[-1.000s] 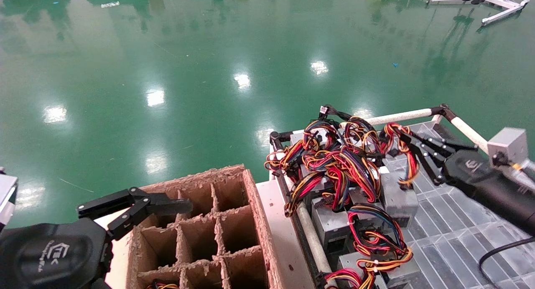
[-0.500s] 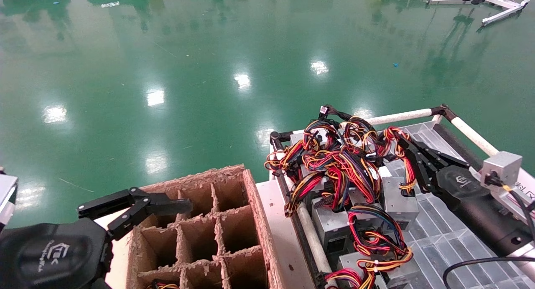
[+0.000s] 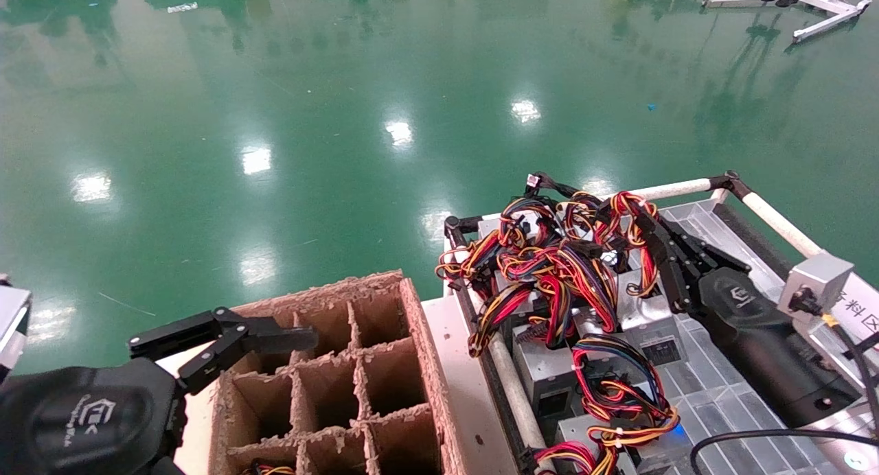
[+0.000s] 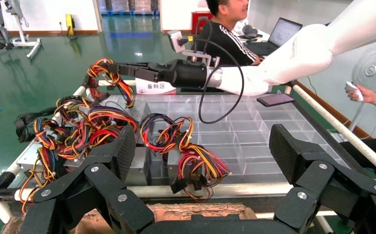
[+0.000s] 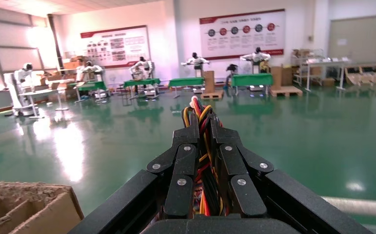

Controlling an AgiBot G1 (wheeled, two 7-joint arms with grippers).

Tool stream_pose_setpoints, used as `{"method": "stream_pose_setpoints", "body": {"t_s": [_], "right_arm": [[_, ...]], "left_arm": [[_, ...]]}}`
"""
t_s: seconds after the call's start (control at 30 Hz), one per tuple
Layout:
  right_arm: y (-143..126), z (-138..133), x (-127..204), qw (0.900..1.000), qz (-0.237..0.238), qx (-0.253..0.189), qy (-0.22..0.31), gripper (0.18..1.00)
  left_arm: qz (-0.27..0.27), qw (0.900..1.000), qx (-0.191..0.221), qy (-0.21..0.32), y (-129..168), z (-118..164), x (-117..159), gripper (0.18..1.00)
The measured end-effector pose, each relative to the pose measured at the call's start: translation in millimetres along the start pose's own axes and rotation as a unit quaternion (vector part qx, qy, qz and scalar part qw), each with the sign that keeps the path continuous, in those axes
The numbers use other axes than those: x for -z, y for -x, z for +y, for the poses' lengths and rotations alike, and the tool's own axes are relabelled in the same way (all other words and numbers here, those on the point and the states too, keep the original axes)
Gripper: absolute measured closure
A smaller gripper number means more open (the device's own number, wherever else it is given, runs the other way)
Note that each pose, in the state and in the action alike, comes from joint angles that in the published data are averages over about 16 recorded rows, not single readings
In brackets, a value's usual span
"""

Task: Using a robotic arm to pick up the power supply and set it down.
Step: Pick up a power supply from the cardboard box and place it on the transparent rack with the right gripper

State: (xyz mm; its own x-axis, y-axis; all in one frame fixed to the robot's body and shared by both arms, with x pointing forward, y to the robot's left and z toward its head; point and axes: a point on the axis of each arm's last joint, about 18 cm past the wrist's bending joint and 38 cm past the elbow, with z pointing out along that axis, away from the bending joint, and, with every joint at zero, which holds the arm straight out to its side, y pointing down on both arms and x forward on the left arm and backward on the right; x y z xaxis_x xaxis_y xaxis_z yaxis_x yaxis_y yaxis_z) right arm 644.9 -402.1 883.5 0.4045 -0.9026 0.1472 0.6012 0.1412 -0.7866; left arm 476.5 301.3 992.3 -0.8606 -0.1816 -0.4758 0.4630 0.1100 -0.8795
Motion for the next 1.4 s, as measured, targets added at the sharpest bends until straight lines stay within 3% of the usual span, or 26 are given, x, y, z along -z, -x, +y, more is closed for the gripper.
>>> {"method": "stream_pose_setpoints", "body": {"t_s": [0.37,0.57,0.83,1.0,1.2,1.4], "right_arm": [[0,32,16,0.994,0.089,-0.064,-0.010,0.964],[5,32,12,0.992,0.095,-0.078,-0.030,0.964],[11,10,-2,0.999,0.017,-0.020,-0.022,0.964],[10,-5,-8,0.998,-0.052,0.038,0.014,0.964],[-1,-29,-17,0.983,-0.129,0.105,0.080,0.964],[-17,-65,-29,0.952,-0.198,0.172,0.160,0.964]], "left_arm": [[0.000,1.0000,0.000,0.000,0,0,0,0.184],[0.000,1.0000,0.000,0.000,0,0,0,0.184],[0.000,1.0000,0.000,0.000,0,0,0,0.184],[0.000,1.0000,0.000,0.000,0,0,0,0.184],[0.000,1.0000,0.000,0.000,0,0,0,0.184],[0.000,1.0000,0.000,0.000,0,0,0,0.184]]}}
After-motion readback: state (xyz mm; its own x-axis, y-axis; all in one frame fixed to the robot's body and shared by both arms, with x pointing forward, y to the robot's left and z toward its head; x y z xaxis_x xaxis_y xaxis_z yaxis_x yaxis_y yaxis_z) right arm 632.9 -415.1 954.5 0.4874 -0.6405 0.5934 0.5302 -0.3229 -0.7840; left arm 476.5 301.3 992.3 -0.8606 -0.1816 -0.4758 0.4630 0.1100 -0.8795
